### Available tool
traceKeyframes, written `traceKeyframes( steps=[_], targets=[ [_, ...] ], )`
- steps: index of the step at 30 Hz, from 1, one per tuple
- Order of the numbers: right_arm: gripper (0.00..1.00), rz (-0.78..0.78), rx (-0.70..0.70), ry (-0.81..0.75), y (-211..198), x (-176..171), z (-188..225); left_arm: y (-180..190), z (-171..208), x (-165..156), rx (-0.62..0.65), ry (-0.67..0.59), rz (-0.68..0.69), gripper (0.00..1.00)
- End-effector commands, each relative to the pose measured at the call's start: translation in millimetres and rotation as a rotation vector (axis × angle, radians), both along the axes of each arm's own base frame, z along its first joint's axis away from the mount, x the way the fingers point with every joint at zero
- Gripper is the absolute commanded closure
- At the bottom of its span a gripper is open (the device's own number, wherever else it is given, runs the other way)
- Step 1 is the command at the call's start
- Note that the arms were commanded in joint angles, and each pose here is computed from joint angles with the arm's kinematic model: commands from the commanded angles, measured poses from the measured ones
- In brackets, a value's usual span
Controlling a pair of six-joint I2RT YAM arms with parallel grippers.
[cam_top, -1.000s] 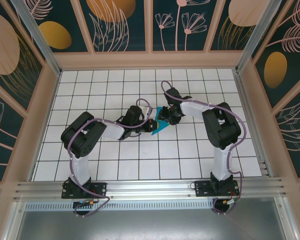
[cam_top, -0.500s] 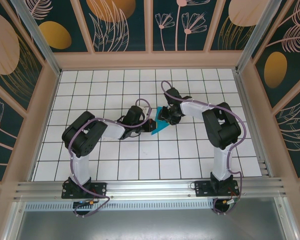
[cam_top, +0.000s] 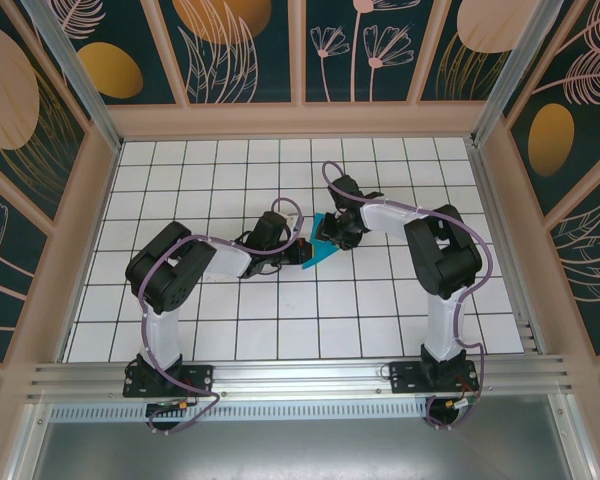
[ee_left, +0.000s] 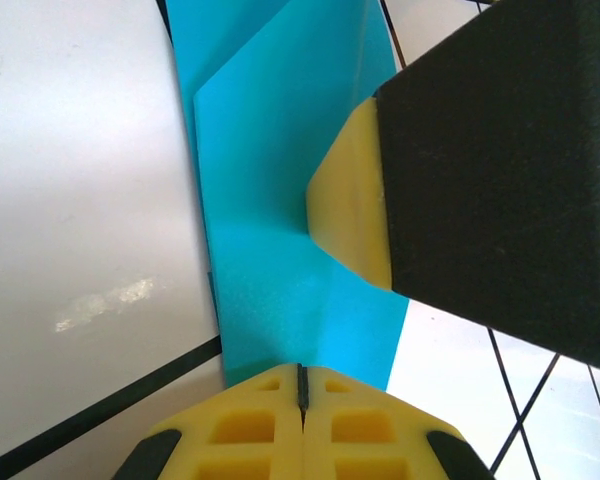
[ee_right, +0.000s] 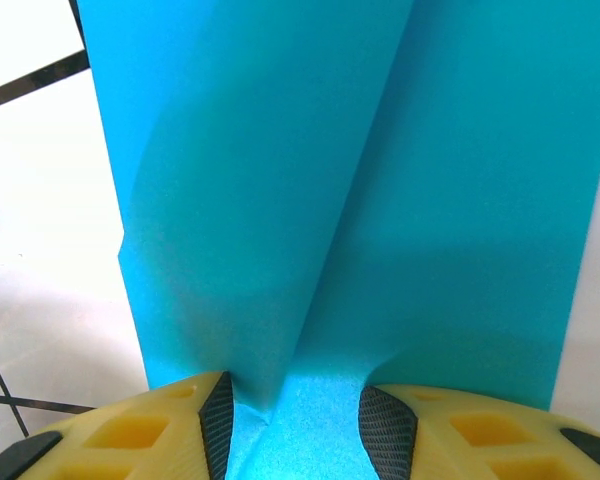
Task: Fold a paper plane with a square sheet of paper (pick it up from the middle)
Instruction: Fourth fold the wing at the center of the table.
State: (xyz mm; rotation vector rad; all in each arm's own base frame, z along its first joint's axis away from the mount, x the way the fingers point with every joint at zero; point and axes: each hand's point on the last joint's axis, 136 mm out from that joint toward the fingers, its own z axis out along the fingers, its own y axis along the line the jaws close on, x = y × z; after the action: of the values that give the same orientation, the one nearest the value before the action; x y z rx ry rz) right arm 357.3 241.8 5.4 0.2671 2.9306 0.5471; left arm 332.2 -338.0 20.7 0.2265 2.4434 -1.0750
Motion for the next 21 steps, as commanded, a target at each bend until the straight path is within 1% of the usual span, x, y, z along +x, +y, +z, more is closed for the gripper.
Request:
traceKeyframes(
  steps=[1,5,9,12,14,16,18,21],
  targets=[
    [0.54,0.002,-0.201,0.166,-43,-41,-80,8,-19,-3,0.071,0.035,0.010,1.00],
    [0.53,0.025,-0.112,0.081,-25,-21,-45,11,-25,-5,0.088,0.052,0.016,1.00],
    [0.52,0.051,0.036,-0.058,-6,5,10,15,-31,-7,0.110,0.066,0.020,1.00],
    [0.52,0.060,0.150,-0.150,-1,17,46,16,-34,-7,0.121,0.072,0.018,1.00],
    [0.52,0.062,0.213,-0.195,-1,22,63,14,-36,-9,0.122,0.075,0.009,1.00],
    [0.54,0.069,0.264,-0.219,-1,22,72,14,-36,-9,0.122,0.077,0.002,1.00],
    [0.58,0.096,0.314,-0.236,4,19,78,14,-37,-9,0.129,0.075,-0.007,1.00],
    [0.70,0.139,0.373,-0.237,15,15,82,14,-38,-9,0.138,0.072,-0.016,1.00]
  ],
)
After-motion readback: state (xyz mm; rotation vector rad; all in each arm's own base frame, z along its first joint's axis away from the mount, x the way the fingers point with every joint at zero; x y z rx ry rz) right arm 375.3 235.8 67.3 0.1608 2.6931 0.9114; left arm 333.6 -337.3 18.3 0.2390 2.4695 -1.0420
